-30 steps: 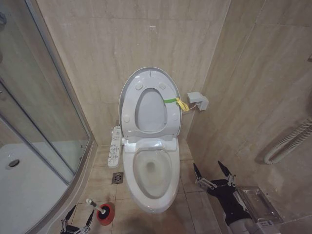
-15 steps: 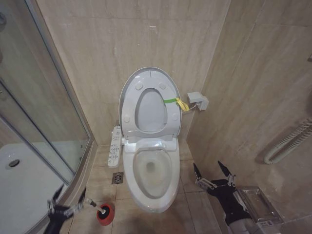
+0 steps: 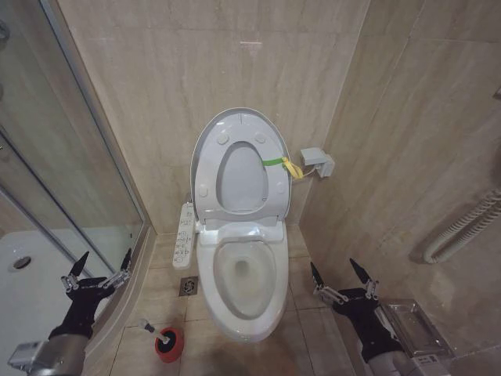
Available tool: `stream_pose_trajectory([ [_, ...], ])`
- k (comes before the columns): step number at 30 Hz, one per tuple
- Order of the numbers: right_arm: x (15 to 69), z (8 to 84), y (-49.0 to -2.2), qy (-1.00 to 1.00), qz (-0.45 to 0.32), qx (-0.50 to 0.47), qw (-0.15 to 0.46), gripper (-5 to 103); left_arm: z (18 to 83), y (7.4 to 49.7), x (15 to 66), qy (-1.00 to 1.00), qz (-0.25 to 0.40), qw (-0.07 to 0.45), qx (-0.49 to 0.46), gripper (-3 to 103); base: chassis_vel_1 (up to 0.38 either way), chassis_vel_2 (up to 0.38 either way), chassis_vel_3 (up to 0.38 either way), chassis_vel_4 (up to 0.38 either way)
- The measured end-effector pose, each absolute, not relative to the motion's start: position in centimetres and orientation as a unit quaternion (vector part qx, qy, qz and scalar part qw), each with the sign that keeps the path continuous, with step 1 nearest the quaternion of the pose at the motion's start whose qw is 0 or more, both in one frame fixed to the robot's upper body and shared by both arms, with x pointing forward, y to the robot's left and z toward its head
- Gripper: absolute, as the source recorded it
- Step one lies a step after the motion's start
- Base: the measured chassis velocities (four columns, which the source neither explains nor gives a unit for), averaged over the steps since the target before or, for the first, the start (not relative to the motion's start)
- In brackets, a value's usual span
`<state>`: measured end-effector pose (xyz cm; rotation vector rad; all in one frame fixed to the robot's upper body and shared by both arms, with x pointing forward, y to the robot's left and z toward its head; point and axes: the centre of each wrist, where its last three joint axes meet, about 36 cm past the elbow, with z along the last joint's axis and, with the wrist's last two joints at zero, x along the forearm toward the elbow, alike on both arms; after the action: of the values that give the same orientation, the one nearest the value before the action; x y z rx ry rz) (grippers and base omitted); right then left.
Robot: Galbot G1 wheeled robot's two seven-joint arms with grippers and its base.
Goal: Open the toilet lid, clean the toilet bowl with a toilet brush, close the toilet lid, and flush.
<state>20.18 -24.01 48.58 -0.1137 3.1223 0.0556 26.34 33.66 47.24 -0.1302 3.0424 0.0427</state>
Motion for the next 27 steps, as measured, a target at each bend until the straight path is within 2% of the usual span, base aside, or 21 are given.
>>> stream_pose_trajectory([
  [10, 20.2, 48.6, -24.0, 0.999, 0.018, -0.036, 0.008, 100, 51.2, 31.4, 25.0, 0.999, 0.006, -0.030, -0.041, 100, 0.000, 0.000, 0.000, 0.000],
  [27, 20.2, 48.6, -24.0, 0.999, 0.018, -0.036, 0.008, 100, 50.9, 30.6, 24.4, 0.999, 0.013, -0.019, -0.034, 100, 0.000, 0.000, 0.000, 0.000],
])
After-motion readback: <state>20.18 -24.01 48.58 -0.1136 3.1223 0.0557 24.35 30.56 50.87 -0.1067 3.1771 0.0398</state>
